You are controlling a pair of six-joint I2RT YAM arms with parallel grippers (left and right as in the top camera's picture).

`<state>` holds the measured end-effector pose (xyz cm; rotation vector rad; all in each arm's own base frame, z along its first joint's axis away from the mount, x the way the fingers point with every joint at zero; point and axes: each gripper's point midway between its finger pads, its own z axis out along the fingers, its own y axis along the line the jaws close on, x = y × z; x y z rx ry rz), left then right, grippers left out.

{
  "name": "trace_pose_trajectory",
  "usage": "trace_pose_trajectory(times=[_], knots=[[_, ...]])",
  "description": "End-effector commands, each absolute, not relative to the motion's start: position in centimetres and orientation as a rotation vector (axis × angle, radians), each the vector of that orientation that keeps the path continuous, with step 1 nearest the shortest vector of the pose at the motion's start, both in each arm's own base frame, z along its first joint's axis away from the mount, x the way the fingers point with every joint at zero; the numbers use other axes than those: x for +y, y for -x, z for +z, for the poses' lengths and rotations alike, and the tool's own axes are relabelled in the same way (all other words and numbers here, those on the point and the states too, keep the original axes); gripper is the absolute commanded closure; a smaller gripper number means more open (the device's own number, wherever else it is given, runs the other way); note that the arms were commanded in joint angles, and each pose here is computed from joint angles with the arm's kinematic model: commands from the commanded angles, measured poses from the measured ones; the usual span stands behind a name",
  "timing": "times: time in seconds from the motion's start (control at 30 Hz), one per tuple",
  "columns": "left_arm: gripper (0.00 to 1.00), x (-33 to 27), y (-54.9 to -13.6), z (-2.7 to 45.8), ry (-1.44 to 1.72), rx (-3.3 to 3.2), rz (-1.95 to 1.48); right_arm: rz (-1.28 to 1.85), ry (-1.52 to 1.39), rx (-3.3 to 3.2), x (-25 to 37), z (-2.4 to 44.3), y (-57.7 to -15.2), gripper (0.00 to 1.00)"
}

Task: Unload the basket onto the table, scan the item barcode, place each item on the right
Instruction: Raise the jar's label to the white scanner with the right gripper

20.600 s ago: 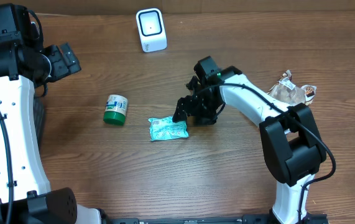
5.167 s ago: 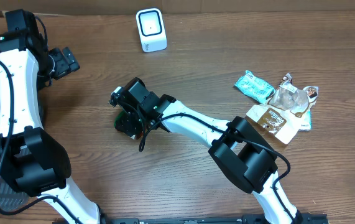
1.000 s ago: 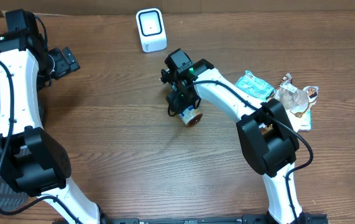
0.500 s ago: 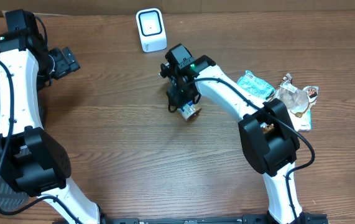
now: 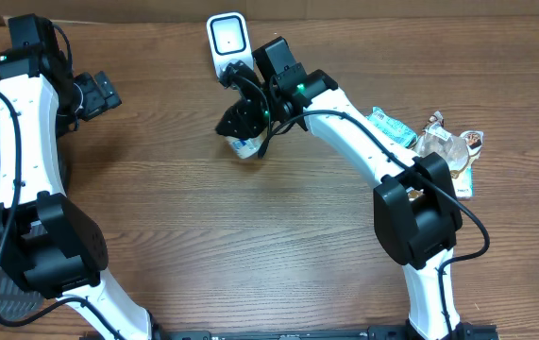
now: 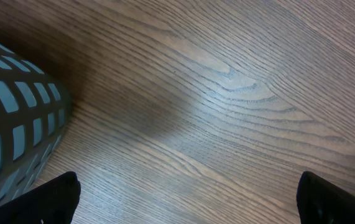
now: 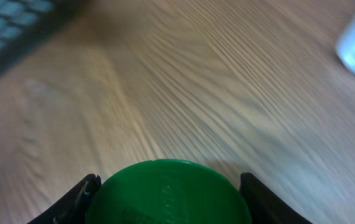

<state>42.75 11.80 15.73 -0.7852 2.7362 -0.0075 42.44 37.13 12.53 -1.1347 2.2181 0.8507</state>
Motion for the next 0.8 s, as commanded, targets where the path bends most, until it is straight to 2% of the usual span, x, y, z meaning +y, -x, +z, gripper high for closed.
trace_pose_trajectory(times=[0.0,0.77], knots=[[0.00,11.8,-42.8,15.3,0.789,2.743,0.006,1.037,1.297,1.959,39.6,16.4,-39.5,0.96],[0.00,11.8,-42.8,15.3,0.789,2.743,0.006,1.051,1.322,1.786,44.1,9.2,-40.8,0.96]])
